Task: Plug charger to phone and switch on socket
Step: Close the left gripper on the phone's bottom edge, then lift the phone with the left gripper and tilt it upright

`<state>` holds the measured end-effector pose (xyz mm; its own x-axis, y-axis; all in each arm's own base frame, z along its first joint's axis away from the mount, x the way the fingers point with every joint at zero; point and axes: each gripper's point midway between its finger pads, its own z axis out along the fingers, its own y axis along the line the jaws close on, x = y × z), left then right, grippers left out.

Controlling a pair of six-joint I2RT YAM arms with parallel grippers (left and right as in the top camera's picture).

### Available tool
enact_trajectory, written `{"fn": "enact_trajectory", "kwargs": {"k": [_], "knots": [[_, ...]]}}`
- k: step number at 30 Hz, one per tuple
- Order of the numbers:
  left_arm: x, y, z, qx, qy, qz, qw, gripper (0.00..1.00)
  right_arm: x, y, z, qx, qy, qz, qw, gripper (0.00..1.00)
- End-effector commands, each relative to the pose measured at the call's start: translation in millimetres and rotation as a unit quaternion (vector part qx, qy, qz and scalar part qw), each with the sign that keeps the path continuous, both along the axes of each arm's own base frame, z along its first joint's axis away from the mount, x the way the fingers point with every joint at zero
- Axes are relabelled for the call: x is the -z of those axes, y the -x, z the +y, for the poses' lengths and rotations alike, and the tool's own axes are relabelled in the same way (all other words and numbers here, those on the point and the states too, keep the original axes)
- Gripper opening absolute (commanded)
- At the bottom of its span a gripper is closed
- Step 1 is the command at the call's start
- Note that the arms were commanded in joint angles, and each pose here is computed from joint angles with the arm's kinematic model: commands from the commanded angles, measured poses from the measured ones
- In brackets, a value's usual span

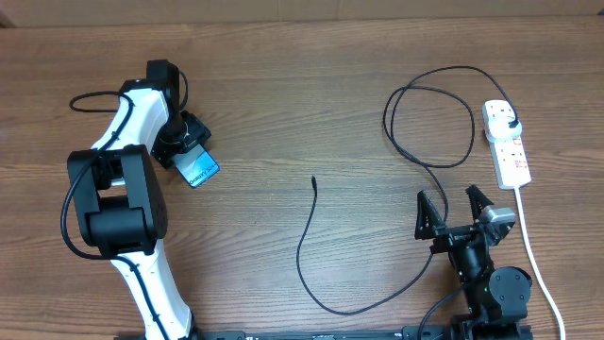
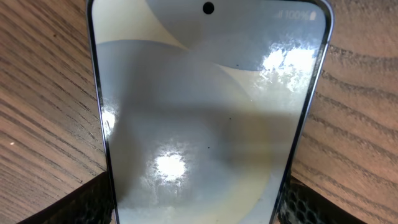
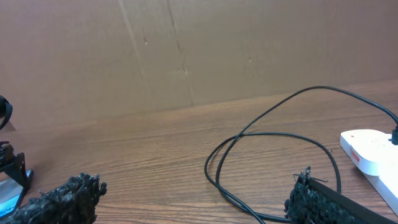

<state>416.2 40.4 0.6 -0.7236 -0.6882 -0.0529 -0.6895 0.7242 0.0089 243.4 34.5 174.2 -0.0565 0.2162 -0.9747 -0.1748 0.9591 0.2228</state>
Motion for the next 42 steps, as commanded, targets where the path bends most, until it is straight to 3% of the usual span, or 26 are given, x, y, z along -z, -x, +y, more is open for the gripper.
{"fn": "enact_trajectory", "kwargs": {"k": [1,4,7,12,15,26,37,40,42], "knots": [[17,18,3,0.004,-0.006,0.036,0.999,0.67,2,0,0,0.002,0.004,-0.001,1.0,1.0],[17,17,3,0.004,-0.006,0.036,0.999,0.63,2,0,0,0.002,0.004,-0.001,1.0,1.0],[17,17,3,0.004,-0.006,0.036,0.999,0.52,2,0,0,0.002,0.004,-0.001,1.0,1.0],[17,17,3,0.004,-0.006,0.036,0.999,0.17,2,0,0,0.002,0.004,-0.001,1.0,1.0],[17,17,3,0.004,-0.006,0.034,0.999,0.04,2,0,0,0.002,0.004,-0.001,1.0,1.0],[7,4,3,0.004,-0.004,0.015,1.0,0.04,2,0,0,0.002,0.004,-0.001,1.0,1.0],[-68,-40,1,0.011,0.006,-0.044,0.999,0.04,2,0,0,0.002,0.004,-0.001,1.0,1.0],[-90,-49,-10,0.015,0.038,-0.064,0.997,0.04,2,0,0,0.002,0.004,-0.001,1.0,1.0],[-108,-55,-30,0.021,0.095,-0.079,0.992,0.04,2,0,0,0.002,0.004,-0.001,1.0,1.0]]}}
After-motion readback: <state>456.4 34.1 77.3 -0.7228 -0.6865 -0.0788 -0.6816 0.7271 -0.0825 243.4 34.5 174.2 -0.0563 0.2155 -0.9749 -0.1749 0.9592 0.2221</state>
